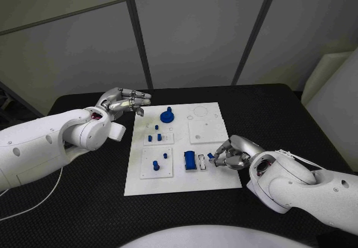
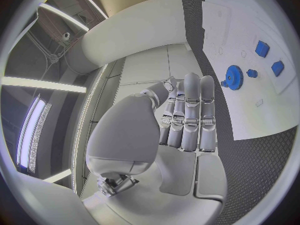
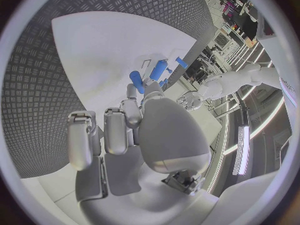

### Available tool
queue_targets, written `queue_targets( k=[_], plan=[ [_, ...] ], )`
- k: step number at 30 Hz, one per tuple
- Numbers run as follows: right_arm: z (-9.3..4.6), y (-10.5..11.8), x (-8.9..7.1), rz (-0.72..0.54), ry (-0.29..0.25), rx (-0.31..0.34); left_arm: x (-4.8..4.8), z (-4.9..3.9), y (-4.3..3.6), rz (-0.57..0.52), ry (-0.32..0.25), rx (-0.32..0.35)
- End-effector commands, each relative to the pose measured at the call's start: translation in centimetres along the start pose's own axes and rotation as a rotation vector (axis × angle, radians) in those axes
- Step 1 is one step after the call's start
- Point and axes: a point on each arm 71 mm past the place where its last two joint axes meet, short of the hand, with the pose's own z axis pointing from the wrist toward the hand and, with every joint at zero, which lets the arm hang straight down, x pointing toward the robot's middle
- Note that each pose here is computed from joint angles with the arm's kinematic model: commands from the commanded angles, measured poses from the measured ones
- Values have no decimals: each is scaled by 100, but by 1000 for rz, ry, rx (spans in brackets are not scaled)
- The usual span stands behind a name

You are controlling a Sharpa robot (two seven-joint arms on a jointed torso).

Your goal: Assemble the parts on the task board

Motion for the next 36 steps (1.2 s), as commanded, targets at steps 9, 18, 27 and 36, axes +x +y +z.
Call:
queue_targets(
  k=[9, 18, 27, 36],
  plan=[
    [112, 52, 96, 78, 49, 22, 27, 4, -18, -6, 14, 10],
    [204, 107, 186, 64, 90, 39, 33, 5, -18, -7, 16, 9],
    [248, 146, 229, 51, 102, 41, 37, 6, -17, -7, 18, 7],
    [253, 149, 232, 18, 102, 40, 36, 6, -15, -7, 19, 5]
  ],
)
